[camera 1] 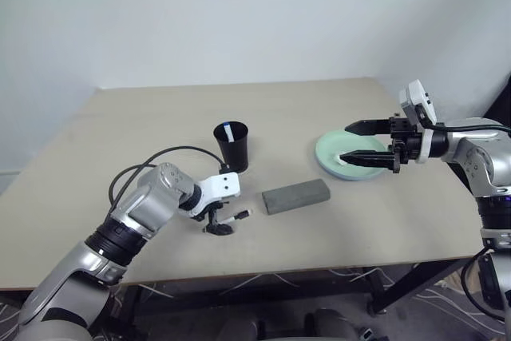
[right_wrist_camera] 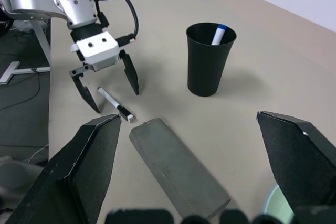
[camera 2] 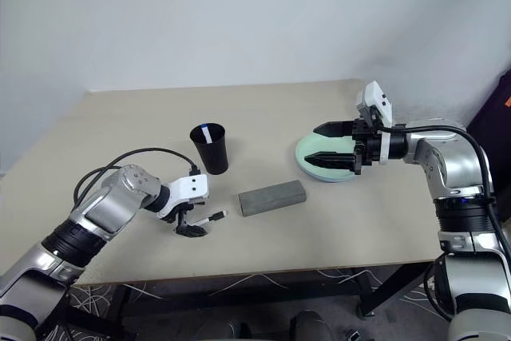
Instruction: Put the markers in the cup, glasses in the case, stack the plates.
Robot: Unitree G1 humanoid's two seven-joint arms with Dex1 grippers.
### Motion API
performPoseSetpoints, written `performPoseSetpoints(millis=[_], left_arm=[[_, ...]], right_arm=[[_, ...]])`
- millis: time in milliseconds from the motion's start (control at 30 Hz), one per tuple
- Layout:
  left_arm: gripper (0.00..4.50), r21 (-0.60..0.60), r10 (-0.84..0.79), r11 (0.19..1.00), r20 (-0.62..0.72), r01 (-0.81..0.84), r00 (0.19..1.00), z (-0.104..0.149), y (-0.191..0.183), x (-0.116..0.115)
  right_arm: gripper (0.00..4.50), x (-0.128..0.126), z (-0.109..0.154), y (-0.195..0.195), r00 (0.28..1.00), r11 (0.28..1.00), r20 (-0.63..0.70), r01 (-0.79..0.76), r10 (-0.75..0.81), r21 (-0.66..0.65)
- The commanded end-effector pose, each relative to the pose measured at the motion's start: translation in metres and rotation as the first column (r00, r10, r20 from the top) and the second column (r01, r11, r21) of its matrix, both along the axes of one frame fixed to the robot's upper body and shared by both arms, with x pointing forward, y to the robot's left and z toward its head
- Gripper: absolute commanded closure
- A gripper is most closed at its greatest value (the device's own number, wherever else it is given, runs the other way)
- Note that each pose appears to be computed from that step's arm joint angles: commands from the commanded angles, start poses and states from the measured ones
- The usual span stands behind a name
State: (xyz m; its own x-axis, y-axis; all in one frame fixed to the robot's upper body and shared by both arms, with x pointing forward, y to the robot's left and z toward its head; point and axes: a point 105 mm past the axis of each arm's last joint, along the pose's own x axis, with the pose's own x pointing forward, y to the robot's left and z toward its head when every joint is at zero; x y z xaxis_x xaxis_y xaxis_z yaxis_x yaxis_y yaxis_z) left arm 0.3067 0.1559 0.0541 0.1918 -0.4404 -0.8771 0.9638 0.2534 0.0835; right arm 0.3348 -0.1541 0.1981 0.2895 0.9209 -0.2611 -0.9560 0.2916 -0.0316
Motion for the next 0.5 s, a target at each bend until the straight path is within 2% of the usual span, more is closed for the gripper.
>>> performPoseSetpoints(millis=[33,67,433,500], left_arm=[[0.39,-0.001,0.01,1.0,0.028,-0.01,1.0,0.007,0.0,0.006],[0.59,0.0,0.01,1.0,0.026,-0.01,1.0,0.006,0.0,0.006],[4.31,0.043,-0.013,0.999,0.0,0.013,1.0,-0.004,0.007,0.003],[4.46,0.047,-0.024,0.999,-0.011,0.025,1.0,-0.005,0.008,0.001]], right_arm=[[0.0,-0.002,0.014,0.004,0.998,1.0,0.055,-0.02,0.019,0.009],[0.0,-0.002,0.014,0.004,0.998,1.0,0.056,-0.02,0.019,0.009],[0.0,-0.003,0.014,0.004,0.998,1.0,0.061,-0.024,0.023,0.009],[0.0,-0.003,0.014,0.004,0.998,1.0,0.062,-0.023,0.023,0.01]])
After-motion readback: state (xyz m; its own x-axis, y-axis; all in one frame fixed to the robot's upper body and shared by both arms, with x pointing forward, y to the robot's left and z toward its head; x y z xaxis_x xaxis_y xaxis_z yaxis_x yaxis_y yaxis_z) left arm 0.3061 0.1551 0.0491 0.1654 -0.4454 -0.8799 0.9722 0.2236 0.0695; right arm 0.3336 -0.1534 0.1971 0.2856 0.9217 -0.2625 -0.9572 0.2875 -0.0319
